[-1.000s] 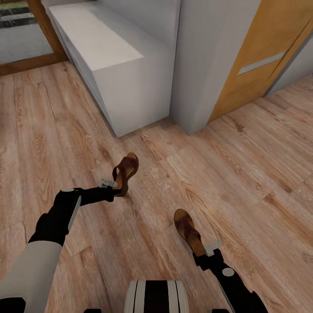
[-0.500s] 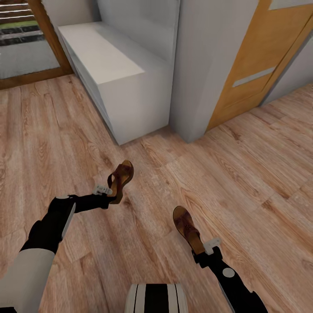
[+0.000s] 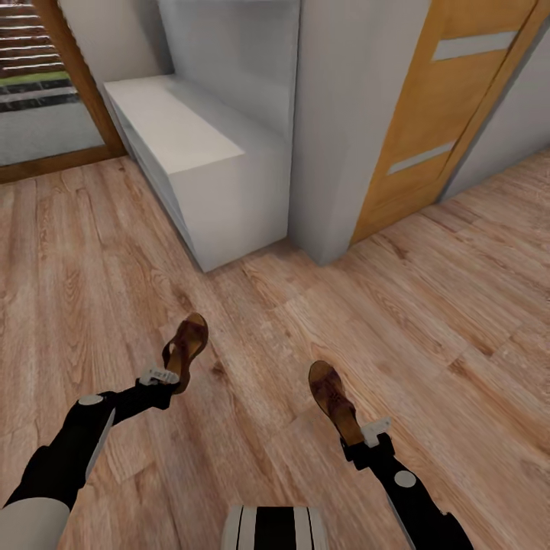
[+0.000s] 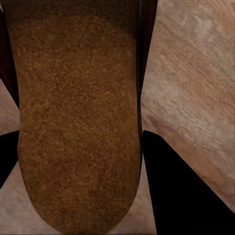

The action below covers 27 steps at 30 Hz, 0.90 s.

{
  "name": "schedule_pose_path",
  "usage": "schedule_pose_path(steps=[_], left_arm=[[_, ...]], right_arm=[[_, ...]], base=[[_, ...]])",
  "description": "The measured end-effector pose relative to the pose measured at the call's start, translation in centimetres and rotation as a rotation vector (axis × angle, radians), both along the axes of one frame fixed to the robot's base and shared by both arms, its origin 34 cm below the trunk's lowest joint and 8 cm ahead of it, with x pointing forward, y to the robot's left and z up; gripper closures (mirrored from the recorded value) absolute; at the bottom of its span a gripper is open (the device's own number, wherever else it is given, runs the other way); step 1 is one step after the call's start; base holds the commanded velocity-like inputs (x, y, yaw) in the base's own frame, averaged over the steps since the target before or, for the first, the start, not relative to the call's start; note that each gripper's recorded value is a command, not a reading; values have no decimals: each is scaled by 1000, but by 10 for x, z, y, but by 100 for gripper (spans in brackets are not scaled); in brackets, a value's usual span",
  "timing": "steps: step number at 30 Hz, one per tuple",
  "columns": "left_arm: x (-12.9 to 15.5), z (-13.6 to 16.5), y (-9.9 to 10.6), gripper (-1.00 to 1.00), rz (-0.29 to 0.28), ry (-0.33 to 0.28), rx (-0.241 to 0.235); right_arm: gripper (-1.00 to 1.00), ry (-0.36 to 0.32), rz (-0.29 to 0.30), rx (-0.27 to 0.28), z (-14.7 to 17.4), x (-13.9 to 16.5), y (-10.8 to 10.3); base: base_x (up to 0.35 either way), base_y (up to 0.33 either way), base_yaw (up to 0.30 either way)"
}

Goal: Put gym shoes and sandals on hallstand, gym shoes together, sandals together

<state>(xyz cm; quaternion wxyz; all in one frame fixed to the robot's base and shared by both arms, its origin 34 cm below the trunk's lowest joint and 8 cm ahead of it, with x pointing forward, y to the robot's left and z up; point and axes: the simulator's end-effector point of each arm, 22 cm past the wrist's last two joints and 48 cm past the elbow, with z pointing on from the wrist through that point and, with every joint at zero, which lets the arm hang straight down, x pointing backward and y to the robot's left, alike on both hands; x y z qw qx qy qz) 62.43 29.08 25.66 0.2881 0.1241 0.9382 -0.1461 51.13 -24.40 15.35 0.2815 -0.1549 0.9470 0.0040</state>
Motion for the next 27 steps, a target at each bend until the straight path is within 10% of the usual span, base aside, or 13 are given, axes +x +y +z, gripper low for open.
schedule_pose_path(steps=[18, 27], left_arm=[[-70, -13, 90, 100, 254, -134, 92], [-124, -34, 125, 100, 415, -175, 124]], right_arm=[[100, -168, -91, 5, 50, 32, -31], [100, -207, -121, 45, 41, -5, -34]], base=[[0, 0, -182], [0, 0, -185]])
